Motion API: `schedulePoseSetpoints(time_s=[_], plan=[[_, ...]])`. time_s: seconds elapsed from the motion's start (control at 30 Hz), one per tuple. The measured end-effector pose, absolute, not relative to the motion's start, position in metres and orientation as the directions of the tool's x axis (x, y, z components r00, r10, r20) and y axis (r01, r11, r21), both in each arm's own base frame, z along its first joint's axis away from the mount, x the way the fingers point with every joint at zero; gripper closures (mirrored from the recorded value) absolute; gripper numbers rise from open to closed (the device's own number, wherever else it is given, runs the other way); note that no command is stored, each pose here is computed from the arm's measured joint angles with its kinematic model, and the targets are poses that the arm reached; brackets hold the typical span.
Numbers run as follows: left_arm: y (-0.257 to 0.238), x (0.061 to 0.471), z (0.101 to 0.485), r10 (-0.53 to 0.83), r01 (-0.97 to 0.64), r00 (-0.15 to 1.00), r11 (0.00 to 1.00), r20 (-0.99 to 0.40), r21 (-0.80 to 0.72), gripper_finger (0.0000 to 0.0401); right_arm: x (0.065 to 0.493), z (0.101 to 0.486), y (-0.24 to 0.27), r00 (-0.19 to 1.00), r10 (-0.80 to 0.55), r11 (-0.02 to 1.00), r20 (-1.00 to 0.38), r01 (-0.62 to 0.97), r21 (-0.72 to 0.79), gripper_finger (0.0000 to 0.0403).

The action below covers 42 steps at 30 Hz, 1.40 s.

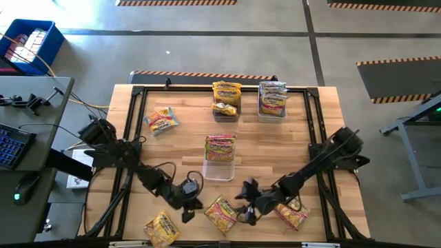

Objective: Sort Maruchan noodles
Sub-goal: Put the green noodle pack into the transparent bin

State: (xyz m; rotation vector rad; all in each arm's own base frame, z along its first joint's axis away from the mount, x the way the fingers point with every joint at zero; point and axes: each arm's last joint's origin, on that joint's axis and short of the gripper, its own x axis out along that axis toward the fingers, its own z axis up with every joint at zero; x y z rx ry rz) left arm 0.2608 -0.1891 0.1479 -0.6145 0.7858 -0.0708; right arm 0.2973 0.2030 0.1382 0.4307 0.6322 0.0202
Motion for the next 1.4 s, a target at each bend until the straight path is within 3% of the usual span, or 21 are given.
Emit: schedulePoseSetpoints(time_s=[0.37,0.8,0.93,1.27,1.4], plan=[[-0.178,0.274,0.151,-0.321,-0.133,0.731,0.799,-0.602,-0.587,0.0238,0.309,0.127,0.206,0.78,0.182,0.83,-0.598,0.204,0.519,0.0174],[-0.179,0.276,0.154,-0.292,-0.115,0.77,0.811,-0.567,-0.573,0.0233,0.324,0.094,0.206,0.809,0.179,0.792,-0.56,0.219,0.57,0.0183],[-0.179,0.276,0.154,-0.288,-0.107,0.773,0.819,-0.565,-0.563,0.0233,0.325,0.094,0.206,0.823,0.177,0.813,-0.539,0.186,0.552,0.0225],[-0.189,0.269,0.154,-0.28,-0.095,0.777,0.833,-0.563,-0.545,0.0237,0.327,0.096,0.208,0.832,0.225,0.864,-0.507,0.071,0.498,0.0387],[-0.19,0.268,0.154,-0.279,-0.124,0.775,0.813,-0.567,-0.569,0.024,0.327,0.097,0.209,0.84,0.232,0.906,-0.49,-0.004,0.423,0.0393]])
